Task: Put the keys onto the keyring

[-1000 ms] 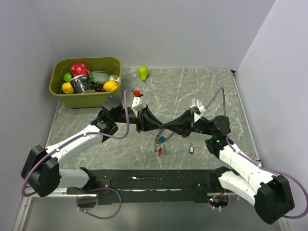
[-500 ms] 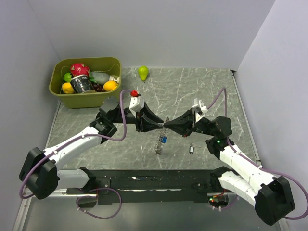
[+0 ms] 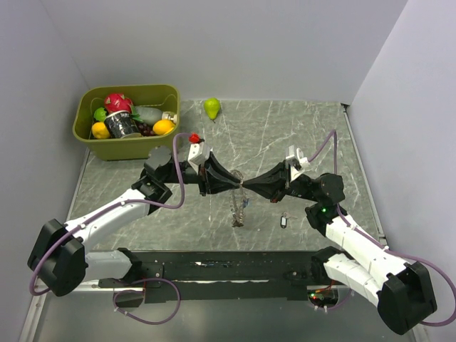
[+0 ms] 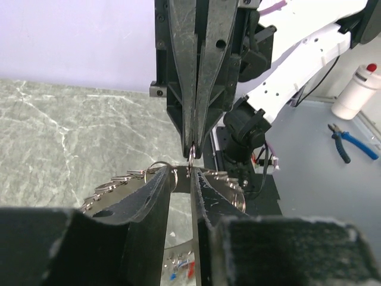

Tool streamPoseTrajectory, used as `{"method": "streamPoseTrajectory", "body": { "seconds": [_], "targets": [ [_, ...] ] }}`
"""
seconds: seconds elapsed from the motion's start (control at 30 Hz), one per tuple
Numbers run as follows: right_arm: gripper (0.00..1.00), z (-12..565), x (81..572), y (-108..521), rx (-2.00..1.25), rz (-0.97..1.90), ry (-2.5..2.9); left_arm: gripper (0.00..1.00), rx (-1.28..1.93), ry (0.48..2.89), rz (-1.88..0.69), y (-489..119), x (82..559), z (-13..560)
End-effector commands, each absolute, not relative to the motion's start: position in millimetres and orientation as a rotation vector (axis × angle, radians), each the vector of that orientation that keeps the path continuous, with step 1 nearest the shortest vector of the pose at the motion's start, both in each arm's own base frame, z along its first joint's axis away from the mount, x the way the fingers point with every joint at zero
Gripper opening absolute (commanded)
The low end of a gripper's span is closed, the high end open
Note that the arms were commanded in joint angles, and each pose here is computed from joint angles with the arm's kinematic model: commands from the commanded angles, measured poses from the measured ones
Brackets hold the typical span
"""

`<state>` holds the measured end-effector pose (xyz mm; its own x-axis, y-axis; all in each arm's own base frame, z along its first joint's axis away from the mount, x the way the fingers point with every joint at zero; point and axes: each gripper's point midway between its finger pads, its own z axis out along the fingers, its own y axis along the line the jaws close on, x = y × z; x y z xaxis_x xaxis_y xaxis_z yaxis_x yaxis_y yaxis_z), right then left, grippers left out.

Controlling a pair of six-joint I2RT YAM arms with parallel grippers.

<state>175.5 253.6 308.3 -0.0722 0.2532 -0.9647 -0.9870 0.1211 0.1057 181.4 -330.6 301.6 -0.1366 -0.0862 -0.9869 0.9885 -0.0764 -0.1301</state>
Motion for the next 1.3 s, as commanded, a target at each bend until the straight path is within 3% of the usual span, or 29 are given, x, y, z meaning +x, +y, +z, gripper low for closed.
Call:
{"method": "streamPoseTrajectory", "body": {
  "seconds": [0.0,0.17,0.23,0.37,0.5,0.7,0.83,1.27],
  "targets": [
    [0.00,331,171,249,-0.875,1.245,1.035,0.26,1.141,1.113,-1.431,-330,175,318],
    [0.00,332,171,249,-0.874,1.243,1.031,0.08,1.145,1.129,-1.436,-332,177,315],
    [0.00,331,171,250,-0.870,1.246,1.032,0.09,1.145,1.135,-1.433,-332,177,314],
    [0.00,333,170,249,-0.868,1.243,1.026,0.27,1.132,1.155,-1.427,-332,180,311],
    [0.00,334,170,249,-0.866,1.243,1.024,0.29,1.127,1.159,-1.429,-333,180,308],
    [0.00,334,170,248,-0.866,1.244,1.022,0.20,1.129,1.169,-1.440,-334,182,305],
    [0.00,334,169,249,-0.871,1.248,1.024,0.01,1.143,1.167,-1.447,-336,182,305],
    [0.00,324,175,252,-0.864,1.258,1.061,0.01,1.127,1.101,-1.425,-329,175,320]
  ]
}}
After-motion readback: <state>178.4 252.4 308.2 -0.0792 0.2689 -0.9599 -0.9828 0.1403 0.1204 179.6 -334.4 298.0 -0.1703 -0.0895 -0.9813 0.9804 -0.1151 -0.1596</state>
